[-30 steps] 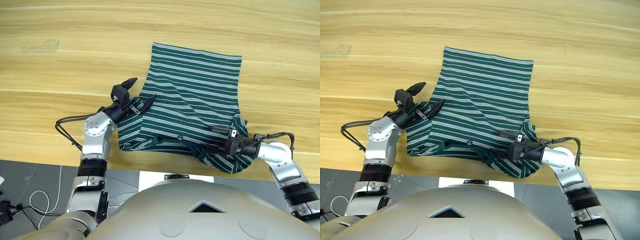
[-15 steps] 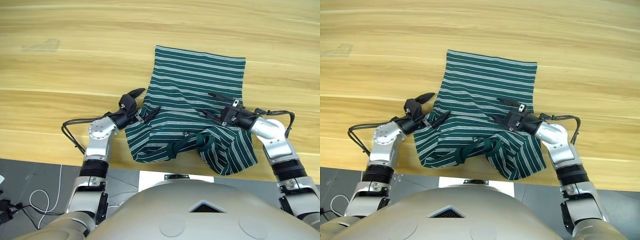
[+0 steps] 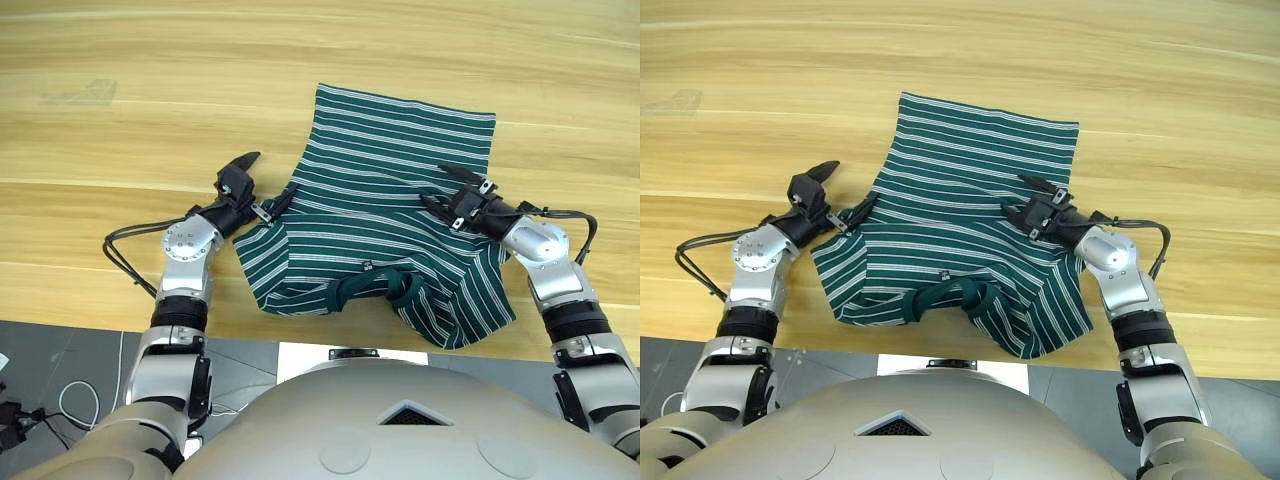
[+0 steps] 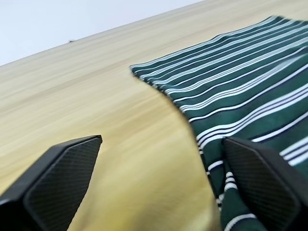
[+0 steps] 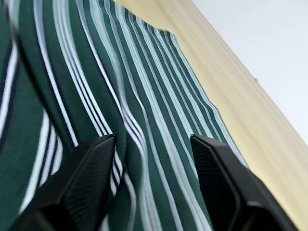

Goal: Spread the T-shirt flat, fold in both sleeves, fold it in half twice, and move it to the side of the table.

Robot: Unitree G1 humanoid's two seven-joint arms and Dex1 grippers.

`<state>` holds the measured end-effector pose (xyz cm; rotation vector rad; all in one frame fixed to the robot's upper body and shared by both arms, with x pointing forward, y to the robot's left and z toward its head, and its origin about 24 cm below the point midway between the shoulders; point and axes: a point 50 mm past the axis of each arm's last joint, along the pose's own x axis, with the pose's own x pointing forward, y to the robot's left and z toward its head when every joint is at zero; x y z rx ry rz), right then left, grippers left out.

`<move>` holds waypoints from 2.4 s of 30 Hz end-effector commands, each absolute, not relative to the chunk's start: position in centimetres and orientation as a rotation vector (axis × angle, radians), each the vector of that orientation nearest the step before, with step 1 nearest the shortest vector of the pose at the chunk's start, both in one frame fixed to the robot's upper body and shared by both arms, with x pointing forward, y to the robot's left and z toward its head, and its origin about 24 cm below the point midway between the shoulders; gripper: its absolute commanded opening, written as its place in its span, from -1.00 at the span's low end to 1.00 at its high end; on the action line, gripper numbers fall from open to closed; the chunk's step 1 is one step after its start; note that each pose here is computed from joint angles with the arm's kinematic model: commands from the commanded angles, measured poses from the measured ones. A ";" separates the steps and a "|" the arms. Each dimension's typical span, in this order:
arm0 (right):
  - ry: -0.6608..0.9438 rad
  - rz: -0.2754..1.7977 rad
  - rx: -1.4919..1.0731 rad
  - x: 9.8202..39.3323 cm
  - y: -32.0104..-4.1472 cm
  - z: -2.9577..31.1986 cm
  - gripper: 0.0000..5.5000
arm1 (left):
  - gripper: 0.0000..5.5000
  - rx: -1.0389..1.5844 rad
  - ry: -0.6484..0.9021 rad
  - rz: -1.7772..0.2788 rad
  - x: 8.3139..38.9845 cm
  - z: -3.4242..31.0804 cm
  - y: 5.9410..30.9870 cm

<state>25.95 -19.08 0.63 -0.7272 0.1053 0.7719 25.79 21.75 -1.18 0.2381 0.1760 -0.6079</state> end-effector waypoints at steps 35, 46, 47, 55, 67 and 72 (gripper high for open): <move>0.129 0.662 -0.453 19.1 -17.3 0.2 0.04 | 0.68 0.153 -0.125 -0.522 22.3 3.6 22.7; 0.240 0.502 -0.547 18.1 -21.0 2.9 0.04 | 0.68 0.376 0.413 -0.568 17.3 -1.3 24.2; 0.244 0.507 -0.555 18.1 -20.9 3.0 0.04 | 0.68 0.397 0.421 -0.567 17.4 -1.3 24.4; 0.226 0.504 -0.588 19.5 -20.6 2.9 0.04 | 0.68 0.306 0.338 -0.575 17.5 0.2 23.7; 0.115 0.590 -0.522 19.9 -16.3 2.7 0.04 | 0.68 0.200 0.282 -0.510 16.6 -0.3 22.2; 0.331 0.602 -0.499 16.8 -16.9 -1.5 0.04 | 0.68 0.216 0.293 -0.488 16.8 -0.5 22.9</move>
